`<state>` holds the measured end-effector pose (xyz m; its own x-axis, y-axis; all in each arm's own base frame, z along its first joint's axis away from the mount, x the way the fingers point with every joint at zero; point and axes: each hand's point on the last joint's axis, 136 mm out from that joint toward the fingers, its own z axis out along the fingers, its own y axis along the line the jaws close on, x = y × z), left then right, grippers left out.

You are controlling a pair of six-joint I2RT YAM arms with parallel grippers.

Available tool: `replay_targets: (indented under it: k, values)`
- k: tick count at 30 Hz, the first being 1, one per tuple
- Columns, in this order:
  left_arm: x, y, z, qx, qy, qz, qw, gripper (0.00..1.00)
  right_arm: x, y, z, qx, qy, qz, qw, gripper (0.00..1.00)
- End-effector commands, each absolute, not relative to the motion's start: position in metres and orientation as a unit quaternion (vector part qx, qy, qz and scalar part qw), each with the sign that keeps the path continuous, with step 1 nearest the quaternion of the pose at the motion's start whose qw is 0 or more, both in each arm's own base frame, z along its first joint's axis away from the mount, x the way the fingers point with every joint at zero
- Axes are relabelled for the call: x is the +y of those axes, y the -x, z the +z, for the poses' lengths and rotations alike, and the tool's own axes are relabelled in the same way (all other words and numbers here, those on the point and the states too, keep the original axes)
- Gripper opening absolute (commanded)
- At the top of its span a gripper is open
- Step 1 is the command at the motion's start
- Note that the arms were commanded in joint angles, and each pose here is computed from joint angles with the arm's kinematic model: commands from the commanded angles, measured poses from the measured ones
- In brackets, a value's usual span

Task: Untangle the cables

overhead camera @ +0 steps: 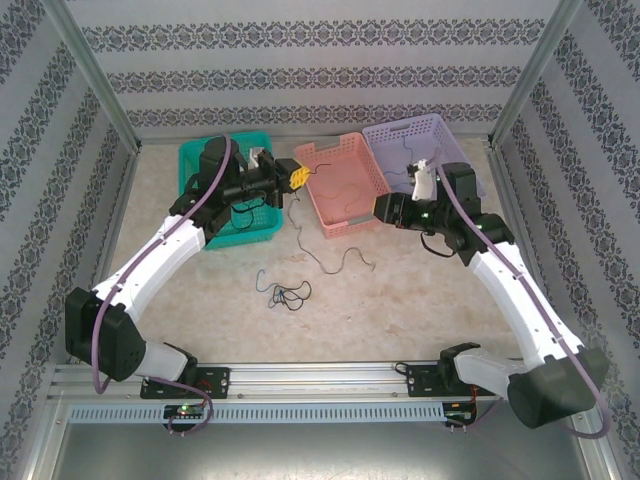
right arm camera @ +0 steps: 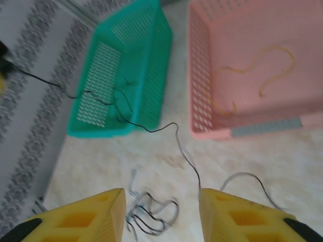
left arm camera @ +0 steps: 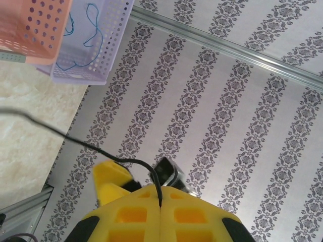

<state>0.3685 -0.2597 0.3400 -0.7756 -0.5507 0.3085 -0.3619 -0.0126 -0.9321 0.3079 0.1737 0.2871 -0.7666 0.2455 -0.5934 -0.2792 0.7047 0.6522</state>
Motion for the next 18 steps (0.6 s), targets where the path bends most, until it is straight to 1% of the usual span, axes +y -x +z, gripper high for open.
replay_targets:
  k: [1, 4, 8, 12, 15, 18]
  values:
    - [-0.268, -0.369, 0.332, 0.695, 0.332, -0.634, 0.064, 0.00, 0.196, -0.321, 0.344, 0.807, -0.068, 0.454, 0.372, 0.48]
    - [-0.276, -0.368, 0.327, 0.699, 0.329, -0.632, 0.057, 0.00, 0.221, -0.326, 0.372, 0.778, -0.117, 0.484, 0.383, 0.52]
    - [-0.284, -0.367, 0.322, 0.704, 0.325, -0.630, 0.053, 0.00, 0.240, -0.338, 0.381, 0.736, -0.202, 0.528, 0.374, 0.54]
    - [-0.289, -0.366, 0.323, 0.704, 0.319, -0.632, 0.052, 0.00, 0.247, -0.352, 0.374, 0.733, -0.238, 0.524, 0.362, 0.52]
    - [-0.291, -0.365, 0.323, 0.706, 0.318, -0.631, 0.051, 0.00, 0.246, -0.359, 0.360, 0.749, -0.260, 0.508, 0.336, 0.47]
    - [-0.291, -0.364, 0.322, 0.707, 0.317, -0.630, 0.052, 0.00, 0.238, -0.358, 0.345, 0.756, -0.285, 0.494, 0.322, 0.48]
